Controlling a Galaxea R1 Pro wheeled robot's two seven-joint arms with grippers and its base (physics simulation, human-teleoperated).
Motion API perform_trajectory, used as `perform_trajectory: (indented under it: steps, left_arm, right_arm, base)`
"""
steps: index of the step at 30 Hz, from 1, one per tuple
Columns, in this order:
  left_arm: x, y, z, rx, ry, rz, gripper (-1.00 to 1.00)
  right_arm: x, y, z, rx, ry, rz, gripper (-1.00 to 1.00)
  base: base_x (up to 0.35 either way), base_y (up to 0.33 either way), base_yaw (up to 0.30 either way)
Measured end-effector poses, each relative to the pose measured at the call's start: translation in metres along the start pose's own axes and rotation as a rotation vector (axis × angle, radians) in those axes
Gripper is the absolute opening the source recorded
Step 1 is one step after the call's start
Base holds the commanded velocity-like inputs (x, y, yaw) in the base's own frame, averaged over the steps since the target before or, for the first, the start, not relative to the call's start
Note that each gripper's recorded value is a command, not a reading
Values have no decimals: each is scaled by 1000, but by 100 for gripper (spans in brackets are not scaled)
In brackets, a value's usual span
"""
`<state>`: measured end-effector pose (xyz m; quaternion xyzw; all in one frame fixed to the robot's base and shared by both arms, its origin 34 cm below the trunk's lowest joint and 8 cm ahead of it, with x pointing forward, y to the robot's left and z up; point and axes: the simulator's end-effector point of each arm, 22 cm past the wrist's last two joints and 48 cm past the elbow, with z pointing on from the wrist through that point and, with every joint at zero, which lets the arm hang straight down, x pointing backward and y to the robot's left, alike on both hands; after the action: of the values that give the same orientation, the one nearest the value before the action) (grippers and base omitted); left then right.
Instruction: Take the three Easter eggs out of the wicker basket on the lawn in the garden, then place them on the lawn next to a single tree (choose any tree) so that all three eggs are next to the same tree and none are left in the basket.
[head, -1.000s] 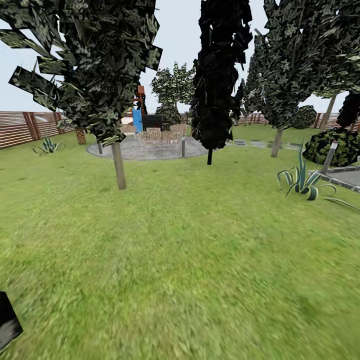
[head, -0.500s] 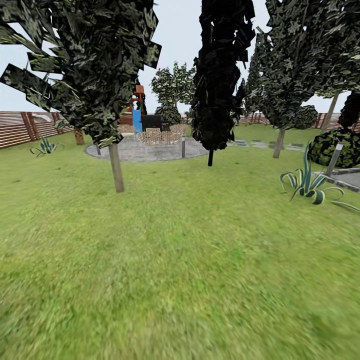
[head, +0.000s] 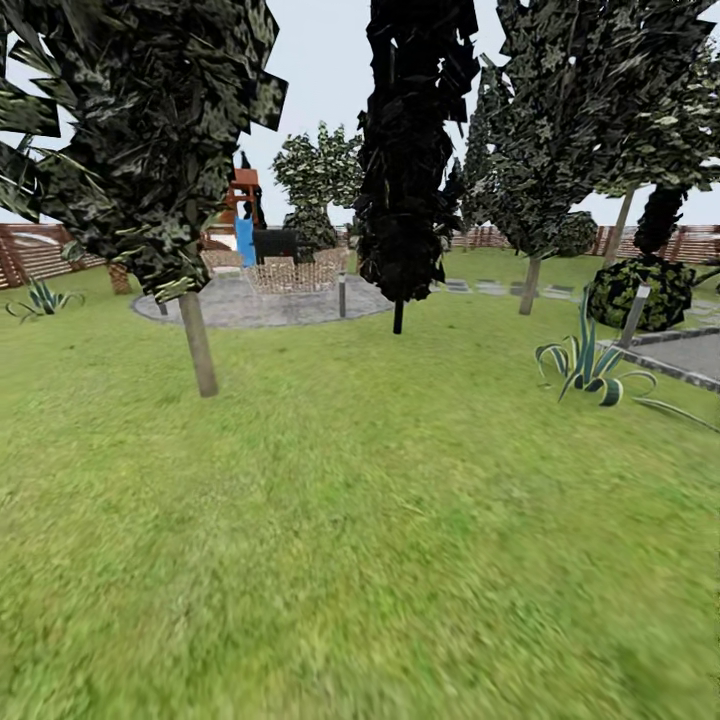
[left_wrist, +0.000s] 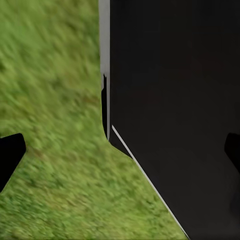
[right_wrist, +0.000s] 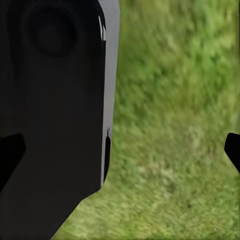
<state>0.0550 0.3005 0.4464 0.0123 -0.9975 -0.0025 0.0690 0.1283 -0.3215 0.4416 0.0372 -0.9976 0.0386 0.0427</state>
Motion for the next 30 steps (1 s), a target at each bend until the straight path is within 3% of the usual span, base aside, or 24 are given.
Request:
perform_trajectory:
  steps: [30]
  left_arm:
    - [0, 0, 0, -1, 0, 0, 100]
  right_arm:
    - [0, 2, 0, 0, 2, -1, 100]
  base:
    - [338, 0, -18]
